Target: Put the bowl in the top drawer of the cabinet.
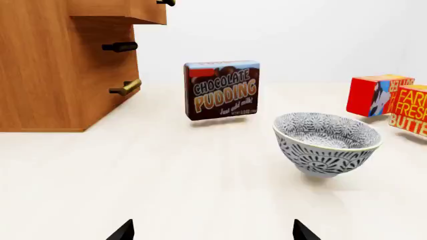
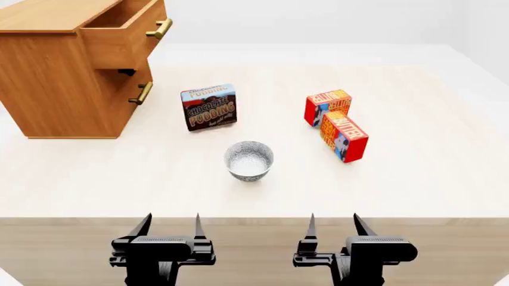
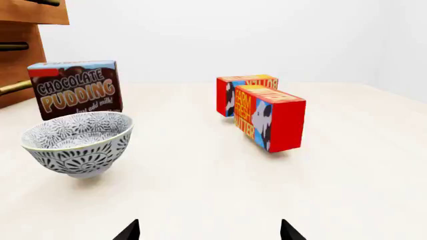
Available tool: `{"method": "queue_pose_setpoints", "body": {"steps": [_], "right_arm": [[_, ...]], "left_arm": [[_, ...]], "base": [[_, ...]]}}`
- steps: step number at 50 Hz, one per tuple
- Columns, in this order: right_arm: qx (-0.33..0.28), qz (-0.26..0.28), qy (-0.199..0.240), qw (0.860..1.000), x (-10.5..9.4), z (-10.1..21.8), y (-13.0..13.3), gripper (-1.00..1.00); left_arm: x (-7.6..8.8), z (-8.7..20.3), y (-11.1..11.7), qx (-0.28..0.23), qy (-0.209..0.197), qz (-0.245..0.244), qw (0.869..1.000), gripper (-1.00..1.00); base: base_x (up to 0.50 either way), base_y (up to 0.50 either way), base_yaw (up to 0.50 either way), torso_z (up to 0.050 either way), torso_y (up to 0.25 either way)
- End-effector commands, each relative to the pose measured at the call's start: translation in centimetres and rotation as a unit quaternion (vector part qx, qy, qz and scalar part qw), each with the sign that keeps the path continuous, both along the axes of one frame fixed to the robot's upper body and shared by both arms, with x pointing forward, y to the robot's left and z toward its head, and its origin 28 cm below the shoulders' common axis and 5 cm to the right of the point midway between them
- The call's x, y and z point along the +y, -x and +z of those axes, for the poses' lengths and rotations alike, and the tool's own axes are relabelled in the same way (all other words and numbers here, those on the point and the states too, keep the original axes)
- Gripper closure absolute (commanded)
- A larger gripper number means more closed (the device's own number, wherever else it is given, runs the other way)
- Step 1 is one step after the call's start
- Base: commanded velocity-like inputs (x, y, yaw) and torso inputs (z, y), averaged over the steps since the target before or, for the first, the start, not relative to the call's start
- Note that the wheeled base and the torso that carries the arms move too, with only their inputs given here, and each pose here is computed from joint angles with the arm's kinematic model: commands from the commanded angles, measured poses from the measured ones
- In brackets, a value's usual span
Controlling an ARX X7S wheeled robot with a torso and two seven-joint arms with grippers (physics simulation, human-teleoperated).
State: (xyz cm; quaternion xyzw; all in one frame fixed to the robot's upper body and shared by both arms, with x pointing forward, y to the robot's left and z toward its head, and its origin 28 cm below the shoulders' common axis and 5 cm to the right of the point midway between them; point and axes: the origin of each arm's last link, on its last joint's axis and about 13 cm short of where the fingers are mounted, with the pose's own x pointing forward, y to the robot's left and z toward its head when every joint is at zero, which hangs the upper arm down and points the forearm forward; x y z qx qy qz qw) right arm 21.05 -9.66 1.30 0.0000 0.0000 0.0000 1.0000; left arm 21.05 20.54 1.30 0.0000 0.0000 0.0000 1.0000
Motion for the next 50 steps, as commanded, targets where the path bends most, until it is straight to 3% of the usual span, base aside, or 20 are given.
{"method": "queue_pose_setpoints", "body": {"steps": [1,5,7,10,21,31,36,44,50], "right_arm": [[0.008,-0.019,0.014,1.000,-0.1,0.1,-0.3,-1.00],[-0.029,-0.084,0.001,0.996,-1.2,0.5,-1.3,-1.00],[-0.002,-0.030,-0.034,0.999,-1.0,0.1,-1.2,-1.00],[-0.022,0.021,-0.046,0.998,-0.5,0.7,-0.5,-1.00],[-0.053,0.047,0.005,0.997,-0.3,2.7,0.4,-1.00],[-0.055,0.051,0.020,0.997,-0.2,3.9,0.9,-1.00],[-0.066,0.063,0.040,0.995,0.0,5.7,0.1,-1.00],[-0.099,0.078,0.045,0.991,-0.1,8.8,-1.3,-1.00],[-0.115,0.075,0.036,0.990,-0.8,10.8,-1.9,-1.00]], "left_arm": [[0.1,0.1,-0.2,0.005,0.003,0.005,1.000,-1.00],[0.4,0.2,-0.7,0.015,0.015,0.011,1.000,-1.00],[0.5,0.5,-0.8,0.012,0.016,0.013,1.000,-1.00],[0.7,1.1,-0.5,0.008,0.018,0.015,1.000,-1.00],[1.1,3.3,-0.4,0.002,0.021,0.013,1.000,-1.00],[1.3,4.9,-0.1,-0.055,0.004,-0.008,0.998,-1.00],[2.0,7.0,-1.7,-0.055,0.014,-0.026,0.998,-1.00],[2.4,11.5,-3.3,-0.079,-0.005,-0.054,0.995,-1.00],[2.4,15.3,-4.2,-0.051,0.014,-0.089,0.995,-1.00]], "base": [[0.00,0.00,0.00,0.000,0.000],[0.00,0.00,0.00,0.000,0.000],[0.00,0.00,0.00,0.000,0.000],[0.00,0.00,0.00,0.000,0.000],[0.07,0.29,0.00,0.000,0.000],[0.17,0.49,0.00,0.029,0.000],[0.48,0.24,0.00,0.050,0.000],[0.50,0.12,0.00,0.050,0.000],[0.50,0.05,0.00,0.012,0.000]]}}
